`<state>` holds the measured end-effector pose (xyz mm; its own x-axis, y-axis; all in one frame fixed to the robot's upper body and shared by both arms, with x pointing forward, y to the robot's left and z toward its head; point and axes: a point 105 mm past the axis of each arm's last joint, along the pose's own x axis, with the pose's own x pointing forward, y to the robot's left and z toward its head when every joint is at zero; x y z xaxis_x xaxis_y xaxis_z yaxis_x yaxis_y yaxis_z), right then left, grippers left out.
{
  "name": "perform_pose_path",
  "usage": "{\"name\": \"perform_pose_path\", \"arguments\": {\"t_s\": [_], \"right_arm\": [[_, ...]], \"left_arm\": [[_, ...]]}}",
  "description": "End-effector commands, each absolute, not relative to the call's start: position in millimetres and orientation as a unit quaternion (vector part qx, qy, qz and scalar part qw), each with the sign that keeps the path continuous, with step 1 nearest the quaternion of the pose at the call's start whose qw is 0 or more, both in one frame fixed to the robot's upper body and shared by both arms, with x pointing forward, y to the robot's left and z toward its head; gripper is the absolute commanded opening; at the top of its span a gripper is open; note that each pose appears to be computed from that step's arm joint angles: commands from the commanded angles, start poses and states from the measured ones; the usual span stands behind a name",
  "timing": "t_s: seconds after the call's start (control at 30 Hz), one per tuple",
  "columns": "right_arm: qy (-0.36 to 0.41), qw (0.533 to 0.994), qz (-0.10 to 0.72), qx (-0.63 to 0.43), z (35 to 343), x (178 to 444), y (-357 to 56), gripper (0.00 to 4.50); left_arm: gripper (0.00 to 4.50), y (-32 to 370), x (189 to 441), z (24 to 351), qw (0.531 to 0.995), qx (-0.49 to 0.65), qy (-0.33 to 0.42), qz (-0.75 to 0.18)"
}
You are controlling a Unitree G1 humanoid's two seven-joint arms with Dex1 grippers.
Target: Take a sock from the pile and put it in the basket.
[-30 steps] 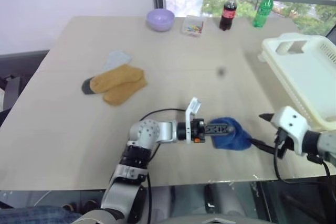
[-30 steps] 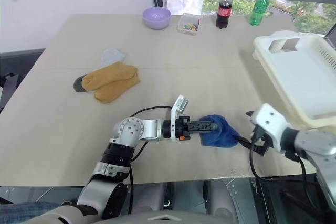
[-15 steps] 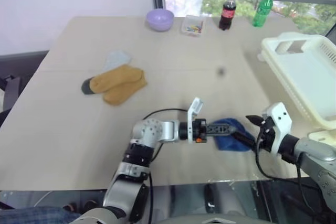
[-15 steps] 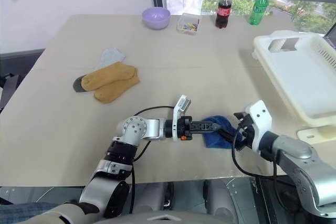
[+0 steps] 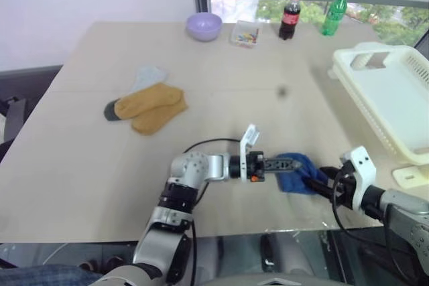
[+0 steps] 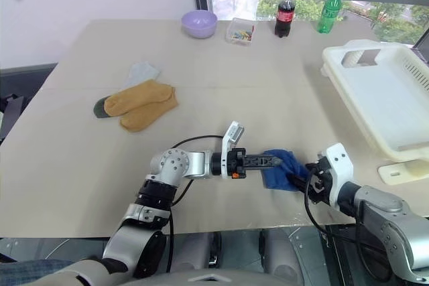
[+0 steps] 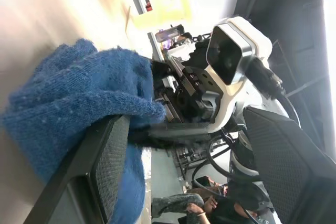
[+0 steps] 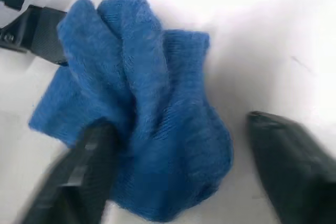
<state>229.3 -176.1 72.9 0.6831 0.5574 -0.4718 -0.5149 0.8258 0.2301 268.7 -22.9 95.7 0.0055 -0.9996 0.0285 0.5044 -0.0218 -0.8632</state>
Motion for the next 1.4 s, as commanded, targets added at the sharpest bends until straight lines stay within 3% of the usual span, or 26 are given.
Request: {"name": "perform_pose_path", "arguments": {"t_s": [0.03, 0.1, 0.17, 0.33, 0.5, 0.63, 0.87, 1.0, 1.13, 1.37, 1.4], "right_arm": [[0.317, 0.893, 0.305, 0.092, 54, 218, -167, 1.63], [0.318, 0.891, 0.308, 0.097, 53, 218, -165, 0.67], [0.315, 0.891, 0.310, 0.102, 54, 219, -163, 0.03], [0.295, 0.904, 0.293, 0.098, 61, 228, -165, 0.03], [0.252, 0.930, 0.257, 0.073, 75, 248, -174, 0.03], [0.204, 0.941, 0.261, 0.075, 100, 261, -170, 0.03], [0.169, 0.938, 0.293, 0.073, 142, 257, -163, 0.03], [0.168, 0.947, 0.273, 0.037, 179, 255, -194, 0.03], [0.161, 0.969, 0.187, 0.009, 212, 257, -251, 0.03], [0.141, 0.988, 0.036, 0.054, 227, 266, -343, 0.03], [0.138, 0.988, 0.025, 0.063, 225, 268, -351, 0.82]], "left_arm": [[3.67, -27, 268, 101, 0.603, -0.362, 0.332, -0.628], [3.67, -26, 268, 101, 0.603, -0.364, 0.331, -0.628], [3.67, -25, 268, 101, 0.605, -0.360, 0.330, -0.628], [3.67, -11, 268, 102, 0.634, -0.308, 0.306, -0.640], [3.67, 17, 261, 96, 0.688, -0.131, 0.220, -0.679], [3.67, 33, 269, 86, 0.726, 0.012, 0.137, -0.674], [3.67, 17, 289, 120, 0.766, 0.021, -0.052, -0.641], [3.67, 4, 289, 135, 0.763, 0.007, -0.112, -0.637], [3.67, -7, 293, 150, 0.764, -0.005, -0.159, -0.625], [3.67, -19, 292, 166, 0.757, -0.007, -0.212, -0.618], [3.67, -21, 292, 167, 0.756, -0.007, -0.214, -0.619]]}}
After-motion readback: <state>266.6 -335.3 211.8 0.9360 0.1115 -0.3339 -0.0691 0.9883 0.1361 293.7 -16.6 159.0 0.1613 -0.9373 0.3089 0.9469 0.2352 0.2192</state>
